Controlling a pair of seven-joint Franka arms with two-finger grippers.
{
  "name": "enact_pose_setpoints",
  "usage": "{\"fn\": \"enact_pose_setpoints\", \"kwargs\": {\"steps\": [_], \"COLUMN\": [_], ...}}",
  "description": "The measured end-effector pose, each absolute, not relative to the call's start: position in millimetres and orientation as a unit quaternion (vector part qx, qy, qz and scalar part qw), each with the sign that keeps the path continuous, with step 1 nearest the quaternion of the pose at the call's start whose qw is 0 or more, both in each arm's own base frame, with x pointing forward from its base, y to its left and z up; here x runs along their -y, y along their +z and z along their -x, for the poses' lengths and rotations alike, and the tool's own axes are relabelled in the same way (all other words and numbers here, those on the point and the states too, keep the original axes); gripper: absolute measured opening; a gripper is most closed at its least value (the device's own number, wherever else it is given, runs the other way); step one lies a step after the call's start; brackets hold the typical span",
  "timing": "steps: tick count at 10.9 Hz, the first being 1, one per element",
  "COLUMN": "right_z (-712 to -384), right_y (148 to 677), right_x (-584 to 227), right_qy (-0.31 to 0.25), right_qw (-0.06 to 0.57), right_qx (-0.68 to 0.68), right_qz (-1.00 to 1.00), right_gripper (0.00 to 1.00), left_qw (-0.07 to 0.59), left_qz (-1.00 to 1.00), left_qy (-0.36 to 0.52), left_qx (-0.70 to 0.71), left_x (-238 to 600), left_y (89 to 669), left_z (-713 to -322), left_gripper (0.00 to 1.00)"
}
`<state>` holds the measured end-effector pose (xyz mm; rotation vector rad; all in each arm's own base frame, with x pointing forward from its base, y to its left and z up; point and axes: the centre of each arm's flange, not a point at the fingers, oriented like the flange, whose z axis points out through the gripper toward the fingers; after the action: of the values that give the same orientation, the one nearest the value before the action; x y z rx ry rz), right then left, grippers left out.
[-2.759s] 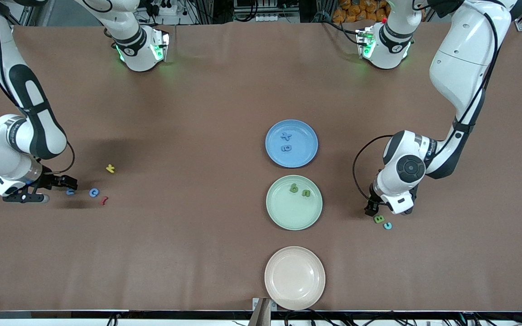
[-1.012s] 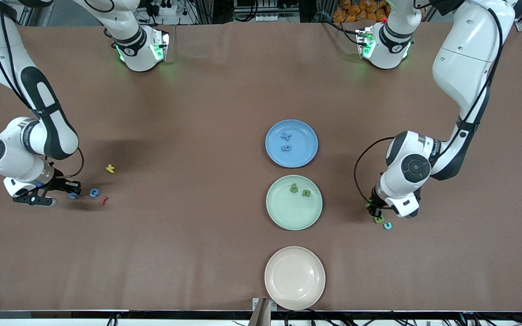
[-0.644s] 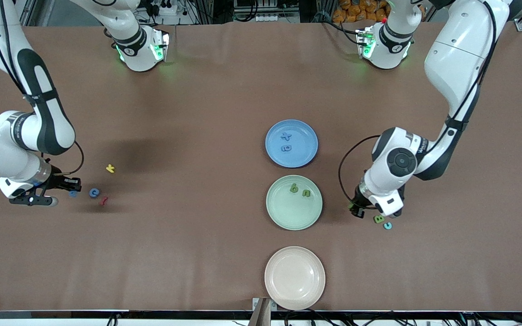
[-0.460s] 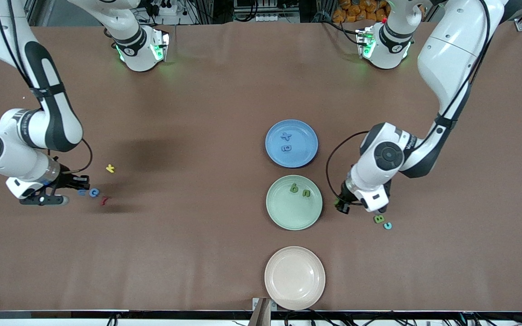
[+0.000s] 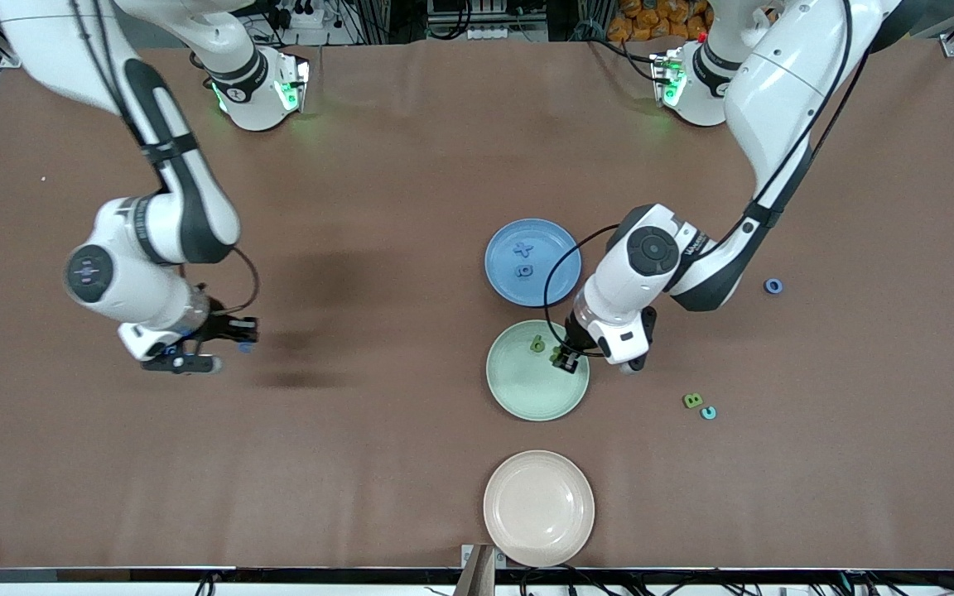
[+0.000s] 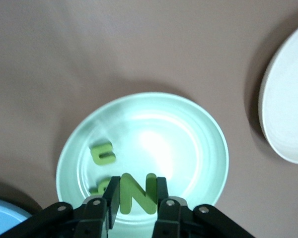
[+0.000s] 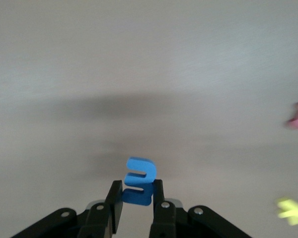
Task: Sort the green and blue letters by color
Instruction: 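Carry the m to the blue plate while the left gripper drops the N, then release the m on the blue plate and withdraw both grippers toward letters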
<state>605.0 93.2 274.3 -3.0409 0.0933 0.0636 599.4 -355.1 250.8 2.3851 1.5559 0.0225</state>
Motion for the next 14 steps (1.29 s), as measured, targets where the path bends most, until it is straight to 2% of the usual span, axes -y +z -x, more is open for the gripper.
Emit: {"fn": "enact_pose_setpoints", "kwargs": {"steps": [1, 6, 9, 14], "right_z": [-597.1, -527.1, -484.1, -430.8], "right_y": [275.5, 286.5, 285.9, 272.9], "right_x": [-137.0, -328.6, -425.7, -545.4], "right_qy": [0.023, 0.027, 0.024, -0.001], "right_qw": [0.048, 0.047, 0.058, 0.100], "right_qx": [-0.039, -0.045, -0.005, 0.066], "right_qz": [0.998, 0.998, 0.998, 0.993], "right_gripper": [0.29, 0.29, 0.29, 0.29], "left_qw": [0.148, 0.146, 0.102, 0.022], "left_qz": [-0.829, -0.823, -0.819, -0.872], "left_qy": [0.010, 0.041, 0.064, 0.060], "left_qx": [-0.539, -0.547, -0.561, -0.486], "left_x": [358.1, 327.0, 276.7, 226.9], "left_y": [250.0, 250.3, 230.0, 205.1], "left_z": [-600.9, -628.9, -647.6, -653.6], "left_gripper": [0.37, 0.99, 1.00, 1.00]}}
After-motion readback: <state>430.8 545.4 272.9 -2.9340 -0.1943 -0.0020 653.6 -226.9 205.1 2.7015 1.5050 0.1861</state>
